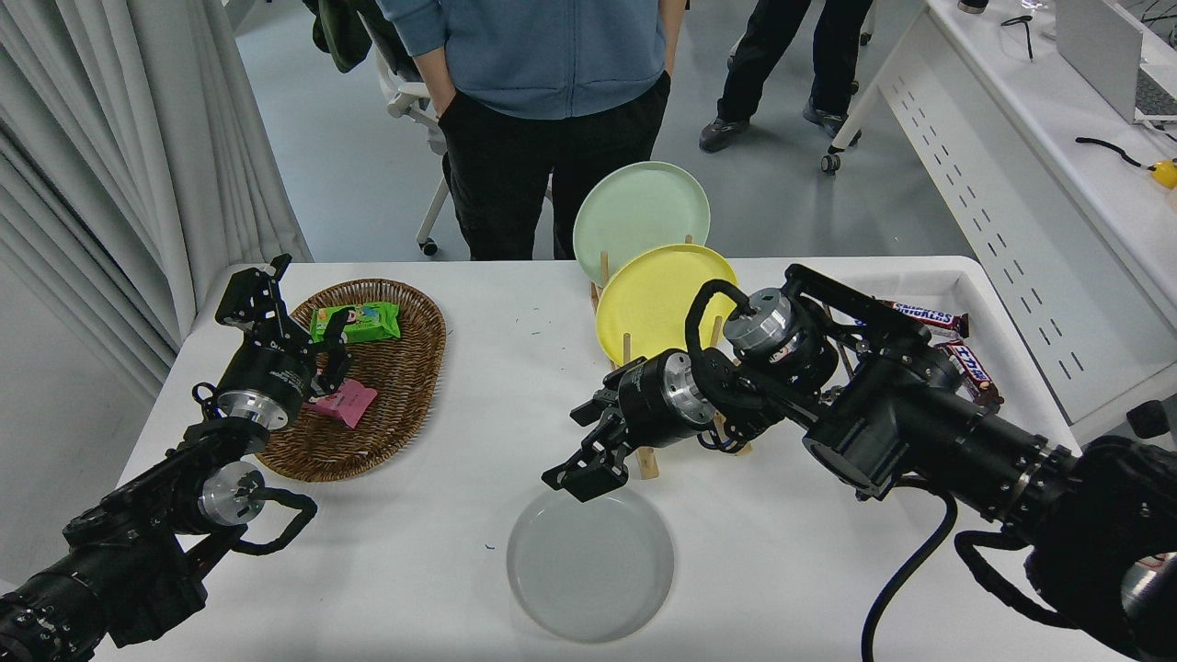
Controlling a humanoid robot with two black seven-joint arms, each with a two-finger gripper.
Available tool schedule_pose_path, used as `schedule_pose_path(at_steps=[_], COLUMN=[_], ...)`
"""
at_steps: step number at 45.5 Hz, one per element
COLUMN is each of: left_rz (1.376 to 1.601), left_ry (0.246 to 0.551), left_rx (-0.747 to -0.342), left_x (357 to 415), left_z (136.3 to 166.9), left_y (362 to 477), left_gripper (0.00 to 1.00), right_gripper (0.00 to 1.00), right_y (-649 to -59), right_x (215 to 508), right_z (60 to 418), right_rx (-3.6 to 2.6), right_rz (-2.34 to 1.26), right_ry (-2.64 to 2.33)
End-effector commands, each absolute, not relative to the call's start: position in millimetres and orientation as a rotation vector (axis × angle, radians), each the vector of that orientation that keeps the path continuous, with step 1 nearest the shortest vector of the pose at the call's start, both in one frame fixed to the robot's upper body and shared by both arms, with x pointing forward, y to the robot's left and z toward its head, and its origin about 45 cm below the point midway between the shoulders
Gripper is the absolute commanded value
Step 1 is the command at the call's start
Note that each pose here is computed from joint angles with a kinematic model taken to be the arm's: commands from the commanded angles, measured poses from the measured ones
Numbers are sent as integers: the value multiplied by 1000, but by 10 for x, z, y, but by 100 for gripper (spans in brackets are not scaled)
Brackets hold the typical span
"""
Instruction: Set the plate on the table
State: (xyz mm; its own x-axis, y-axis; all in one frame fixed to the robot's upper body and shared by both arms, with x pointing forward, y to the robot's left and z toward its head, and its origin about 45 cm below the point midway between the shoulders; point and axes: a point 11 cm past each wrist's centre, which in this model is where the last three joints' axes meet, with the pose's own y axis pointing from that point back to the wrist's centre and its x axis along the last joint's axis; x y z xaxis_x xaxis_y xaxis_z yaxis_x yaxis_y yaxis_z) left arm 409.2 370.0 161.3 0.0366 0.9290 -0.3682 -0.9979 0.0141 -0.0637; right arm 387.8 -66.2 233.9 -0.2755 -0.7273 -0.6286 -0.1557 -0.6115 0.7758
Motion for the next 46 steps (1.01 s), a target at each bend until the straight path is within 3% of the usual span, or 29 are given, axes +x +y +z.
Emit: schedule_pose_path(at_steps=[1,18,27,32,46], left_rz=[1524,1524,1524,1524,1524], left_ry=[248,248,248,248,247], left_rx=[-343,-343,-343,-343,-344], left_x=[4092,4092,4092,4092,4092], left_z=[1613,1613,1613,1613,1615], left_y=[3700,3700,3700,3700,3701], left_gripper=[100,100,100,100,100], right_gripper=[98,98,99,99,99], right_y=[-844,-1410,-1901,-2097,-2770], right_x=[4140,4612,4681,4655,4597], right_z=[2943,3858,4205,4172,3457], right_rx=[1869,2365,2530,2563,2392], right_rz=[-1814,-1515,-1332,-1235,-1024], right_ry=[-1095,-1111,-1145,-1136,-1332])
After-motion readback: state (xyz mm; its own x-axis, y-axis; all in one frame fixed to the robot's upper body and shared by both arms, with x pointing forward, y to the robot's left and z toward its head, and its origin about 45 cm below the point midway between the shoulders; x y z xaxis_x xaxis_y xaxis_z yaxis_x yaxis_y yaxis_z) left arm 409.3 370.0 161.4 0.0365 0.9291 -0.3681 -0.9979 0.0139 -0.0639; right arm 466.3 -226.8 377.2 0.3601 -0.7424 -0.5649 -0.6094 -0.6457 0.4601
